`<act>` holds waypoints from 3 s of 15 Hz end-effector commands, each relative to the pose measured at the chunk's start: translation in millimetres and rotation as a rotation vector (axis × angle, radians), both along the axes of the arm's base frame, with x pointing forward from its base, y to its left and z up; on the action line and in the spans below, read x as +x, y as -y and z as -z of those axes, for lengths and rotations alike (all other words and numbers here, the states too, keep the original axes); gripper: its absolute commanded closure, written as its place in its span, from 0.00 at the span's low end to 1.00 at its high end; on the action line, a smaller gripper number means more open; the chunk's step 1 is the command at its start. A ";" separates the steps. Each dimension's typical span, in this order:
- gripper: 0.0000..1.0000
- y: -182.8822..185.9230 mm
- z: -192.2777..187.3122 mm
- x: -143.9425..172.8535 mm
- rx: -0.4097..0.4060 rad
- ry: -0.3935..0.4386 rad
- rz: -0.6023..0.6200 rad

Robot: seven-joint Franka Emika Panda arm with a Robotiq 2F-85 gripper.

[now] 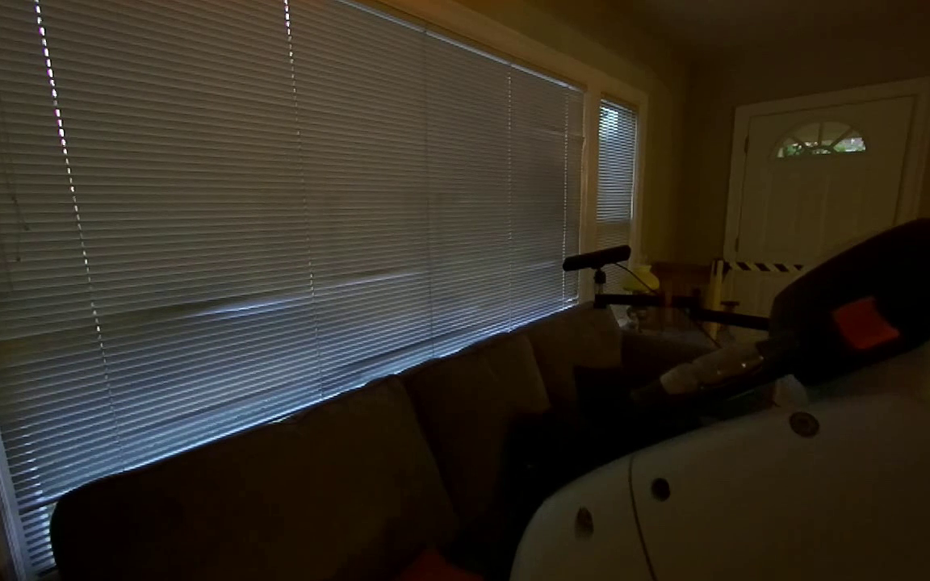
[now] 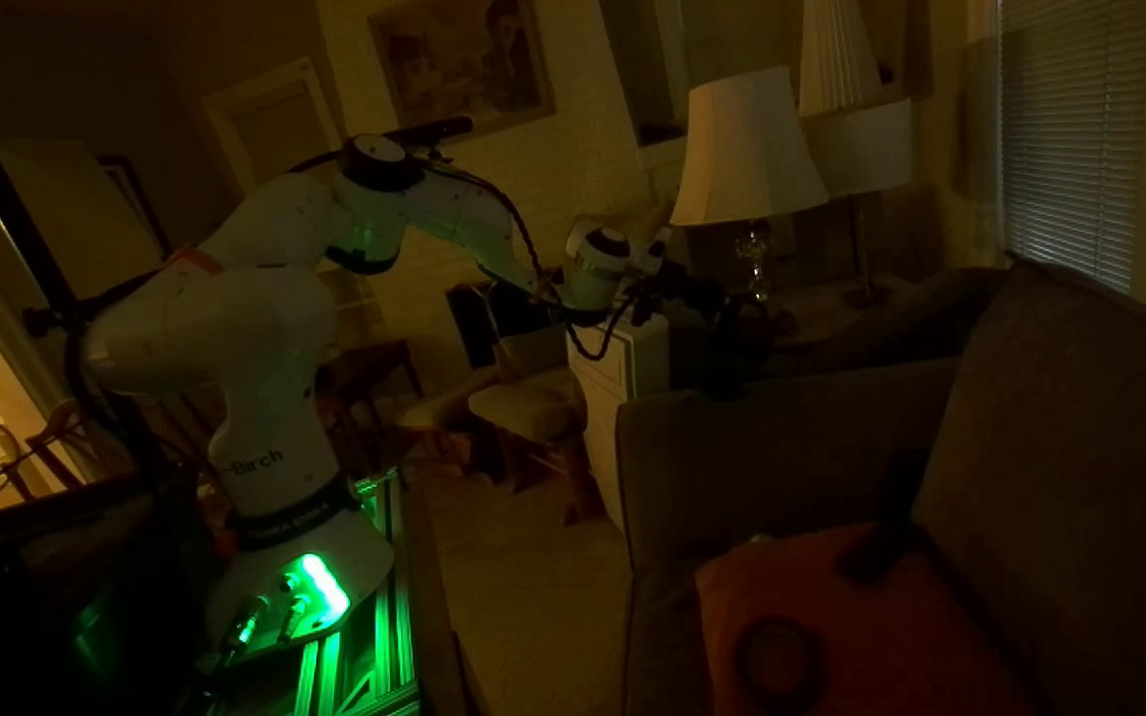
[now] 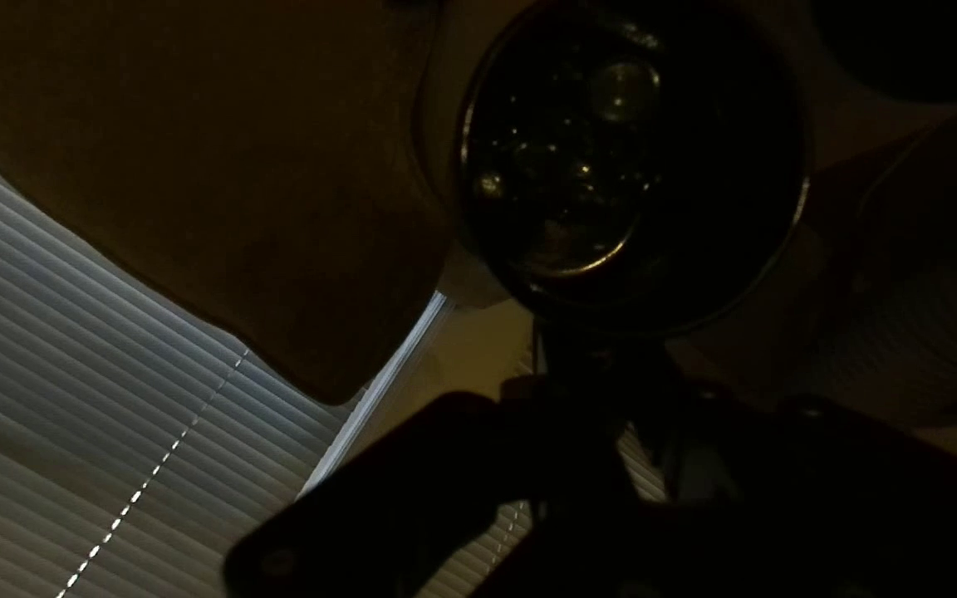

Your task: Pour the black mug's contents into the black bowl

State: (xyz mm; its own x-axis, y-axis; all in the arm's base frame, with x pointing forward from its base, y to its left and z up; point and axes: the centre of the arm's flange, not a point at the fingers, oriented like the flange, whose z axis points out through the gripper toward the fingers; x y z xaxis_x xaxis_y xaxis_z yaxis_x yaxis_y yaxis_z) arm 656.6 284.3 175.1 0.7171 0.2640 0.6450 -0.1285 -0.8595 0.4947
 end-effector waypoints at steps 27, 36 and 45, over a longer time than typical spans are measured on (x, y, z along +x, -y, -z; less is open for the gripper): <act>0.95 -24.7 0.1 -40.7 0.098 0.367 0.027; 0.95 -30.9 19.2 -32.9 0.047 0.326 -0.013; 0.95 -18.6 36.5 -42.3 -0.122 0.340 -0.060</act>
